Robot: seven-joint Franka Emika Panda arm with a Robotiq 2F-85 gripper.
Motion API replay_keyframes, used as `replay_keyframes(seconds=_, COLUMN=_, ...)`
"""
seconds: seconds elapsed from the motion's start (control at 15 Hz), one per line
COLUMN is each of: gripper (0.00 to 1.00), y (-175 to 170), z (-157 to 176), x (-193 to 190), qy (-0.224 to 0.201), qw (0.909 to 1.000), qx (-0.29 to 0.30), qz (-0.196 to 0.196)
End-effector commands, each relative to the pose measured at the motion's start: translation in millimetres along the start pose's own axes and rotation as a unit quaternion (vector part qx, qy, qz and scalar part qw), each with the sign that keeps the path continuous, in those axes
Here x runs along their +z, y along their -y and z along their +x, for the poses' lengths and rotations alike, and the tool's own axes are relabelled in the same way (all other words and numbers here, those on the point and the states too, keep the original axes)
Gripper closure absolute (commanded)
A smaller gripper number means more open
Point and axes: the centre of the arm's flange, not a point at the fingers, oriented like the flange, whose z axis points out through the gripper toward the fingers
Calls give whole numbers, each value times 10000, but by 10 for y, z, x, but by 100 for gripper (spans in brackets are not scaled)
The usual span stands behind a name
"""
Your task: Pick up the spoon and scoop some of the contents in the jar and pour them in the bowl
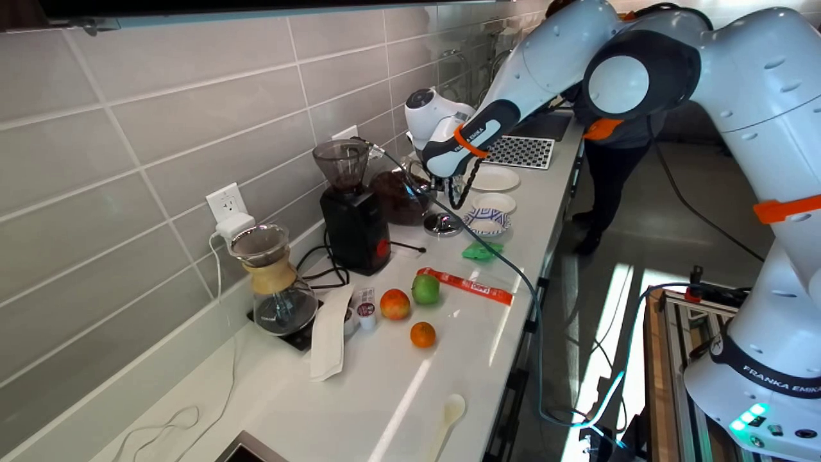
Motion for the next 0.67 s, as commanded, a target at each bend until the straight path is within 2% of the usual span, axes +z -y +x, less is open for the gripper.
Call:
replay_keyframes(seconds=0.0, gripper=99, y=-125, z=169, x=66, qy=32, qw=9998, qx=33, qz=182)
replay_keyframes(seconds=0.6, gripper=99, y=-148, z=307, x=214, qy=214, qw=9997, qx=-72, qz=13)
